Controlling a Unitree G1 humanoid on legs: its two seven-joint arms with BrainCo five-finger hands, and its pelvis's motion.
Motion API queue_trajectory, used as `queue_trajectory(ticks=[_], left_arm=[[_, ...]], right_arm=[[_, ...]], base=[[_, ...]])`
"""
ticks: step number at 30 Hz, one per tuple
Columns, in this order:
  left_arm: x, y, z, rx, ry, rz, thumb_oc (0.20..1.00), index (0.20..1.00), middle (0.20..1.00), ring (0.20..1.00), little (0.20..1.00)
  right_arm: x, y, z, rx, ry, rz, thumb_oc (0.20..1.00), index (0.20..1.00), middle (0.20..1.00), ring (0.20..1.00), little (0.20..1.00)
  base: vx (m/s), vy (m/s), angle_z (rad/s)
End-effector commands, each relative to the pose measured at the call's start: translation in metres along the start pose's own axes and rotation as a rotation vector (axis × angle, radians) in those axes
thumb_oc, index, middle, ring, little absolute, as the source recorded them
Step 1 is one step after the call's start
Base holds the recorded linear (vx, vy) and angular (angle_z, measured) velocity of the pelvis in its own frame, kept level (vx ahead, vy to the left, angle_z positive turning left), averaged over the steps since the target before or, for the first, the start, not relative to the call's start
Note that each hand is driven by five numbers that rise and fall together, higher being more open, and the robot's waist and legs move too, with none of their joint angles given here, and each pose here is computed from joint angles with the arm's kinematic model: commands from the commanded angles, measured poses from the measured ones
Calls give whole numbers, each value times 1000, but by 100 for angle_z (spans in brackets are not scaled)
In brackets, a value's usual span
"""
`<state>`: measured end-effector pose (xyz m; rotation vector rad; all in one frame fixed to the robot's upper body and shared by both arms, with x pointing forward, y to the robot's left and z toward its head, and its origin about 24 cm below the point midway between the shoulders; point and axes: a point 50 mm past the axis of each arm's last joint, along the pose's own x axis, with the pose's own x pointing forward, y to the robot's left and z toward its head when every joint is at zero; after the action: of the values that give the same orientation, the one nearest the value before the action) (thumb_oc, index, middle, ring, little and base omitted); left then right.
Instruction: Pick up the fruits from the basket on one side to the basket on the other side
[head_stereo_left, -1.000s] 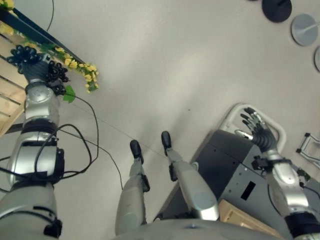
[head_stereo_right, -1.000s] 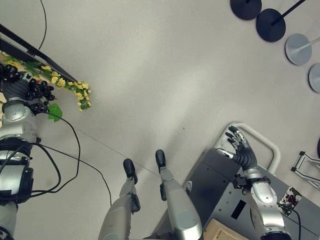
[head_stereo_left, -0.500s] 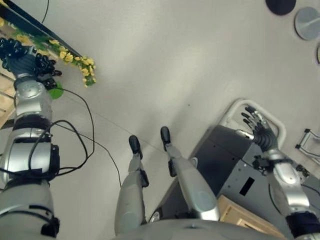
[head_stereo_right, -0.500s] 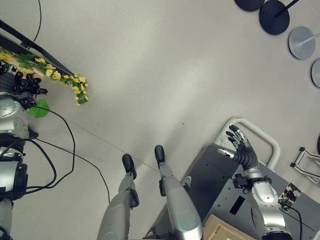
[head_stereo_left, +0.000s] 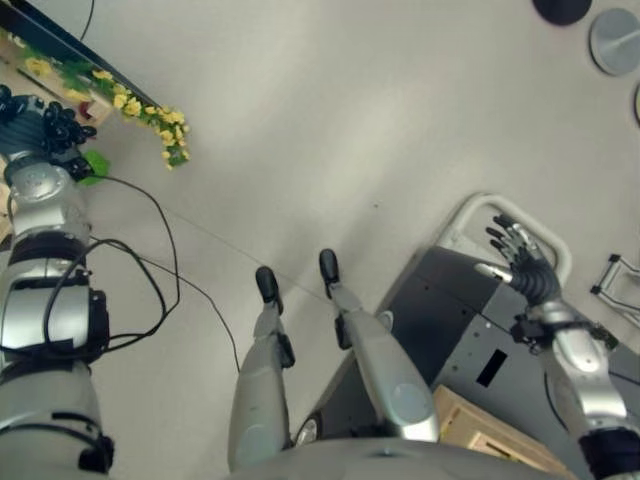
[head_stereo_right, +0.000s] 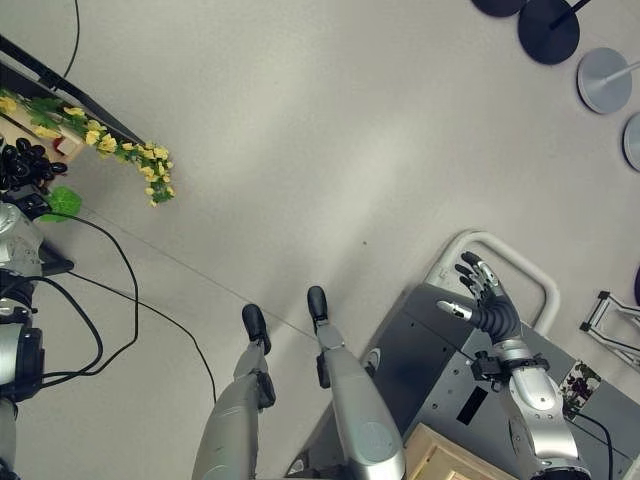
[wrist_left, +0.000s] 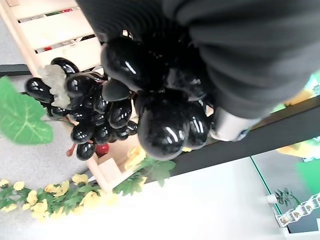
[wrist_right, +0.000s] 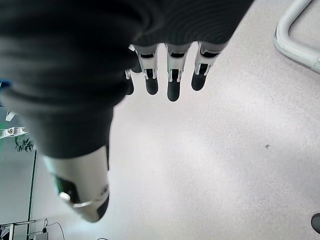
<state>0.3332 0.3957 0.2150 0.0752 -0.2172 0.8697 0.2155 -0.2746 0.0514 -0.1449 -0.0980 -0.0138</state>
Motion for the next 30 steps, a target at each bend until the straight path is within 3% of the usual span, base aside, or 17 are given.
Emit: queue_trajectory(ticks=[1,11,17,22,30], left_arm=[[12,31,41,-42,-166,104,200,200,200,200,200],[8,20,44,-48,-197,65,200,200,200,200,200],[3,-14,62,-59,-259,-37,200,200,200,200,200],[-3,-29,78,-147,-311,-52,200,200,200,200,200],[-1,-16,80,-113,-337,8,200,200,200,200,200]], right_arm=[[-11,-16,17,3,-87,-51,1000,1000,1000,1000,1000],[-11,-13,16,19,-86,-41,1000,1000,1000,1000,1000],[-11,-27,22,-22,-86,-71,1000,1000,1000,1000,1000],[-2,-15,13,-9,-63,-71,1000,1000,1000,1000,1000],[-1,-5,2,1,-27,-50,1000,1000,1000,1000,1000]], base=[[0,0,0],[5,-12,0],[5,-130,28],[50,144,2],[15,79,0]])
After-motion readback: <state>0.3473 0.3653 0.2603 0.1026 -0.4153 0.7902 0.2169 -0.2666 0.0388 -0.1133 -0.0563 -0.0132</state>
